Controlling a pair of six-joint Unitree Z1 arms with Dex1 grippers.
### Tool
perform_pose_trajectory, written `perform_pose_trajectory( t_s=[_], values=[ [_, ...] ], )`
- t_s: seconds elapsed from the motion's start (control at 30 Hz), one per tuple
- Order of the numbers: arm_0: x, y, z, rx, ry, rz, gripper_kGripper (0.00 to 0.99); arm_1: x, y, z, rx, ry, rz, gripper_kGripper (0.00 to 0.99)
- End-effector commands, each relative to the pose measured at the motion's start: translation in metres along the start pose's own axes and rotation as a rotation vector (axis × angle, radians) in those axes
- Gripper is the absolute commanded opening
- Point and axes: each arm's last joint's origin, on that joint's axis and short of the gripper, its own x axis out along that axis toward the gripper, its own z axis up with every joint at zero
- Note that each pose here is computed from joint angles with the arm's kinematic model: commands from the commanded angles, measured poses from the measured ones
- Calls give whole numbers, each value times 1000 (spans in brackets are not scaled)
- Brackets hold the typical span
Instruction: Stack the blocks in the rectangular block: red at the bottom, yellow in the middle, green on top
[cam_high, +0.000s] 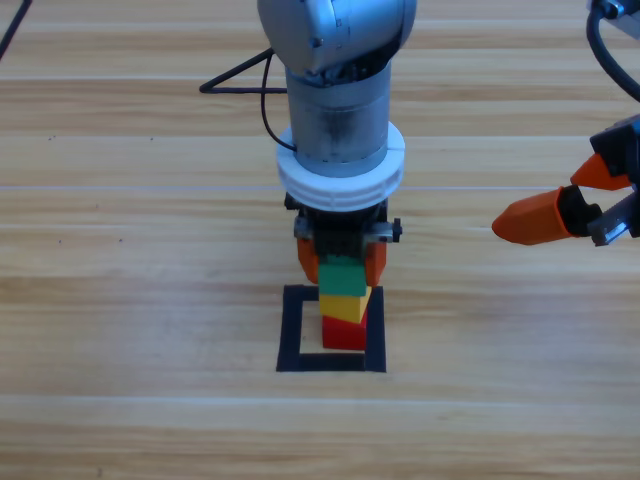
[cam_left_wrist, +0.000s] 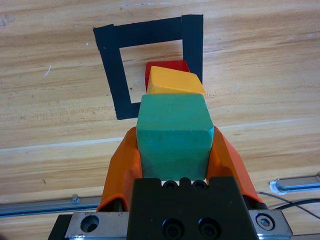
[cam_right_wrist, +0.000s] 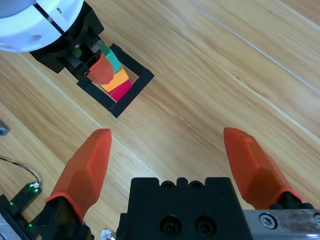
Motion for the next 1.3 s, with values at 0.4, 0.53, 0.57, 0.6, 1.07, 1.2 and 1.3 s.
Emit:
perform_pose_trajectory(
  t_s=[0.4, 0.53, 0.57, 0.6, 1.07, 1.2, 1.3],
  values=[
    [-2, -6, -9, 24, -1, 6, 990, 21, -7, -9, 5, 77, -19, 988],
    [-10, -5, -12, 27, -14, -6, 990, 21, -7, -9, 3, 79, -18, 988],
    [-17, -4, -14, 30, -24, -15, 990, 21, -7, -9, 3, 79, -18, 988],
    [-32, -3, -20, 39, -53, -40, 990, 21, -7, -9, 3, 77, -18, 988],
    [-133, 137, -124, 120, -383, -220, 990, 26, -7, -9, -3, 94, -18, 988],
    [-118, 151, -137, 140, -373, -208, 990, 30, -7, -9, -3, 103, -19, 988],
    [-114, 150, -140, 153, -378, -201, 990, 32, -7, -9, -4, 108, -20, 988]
  ],
)
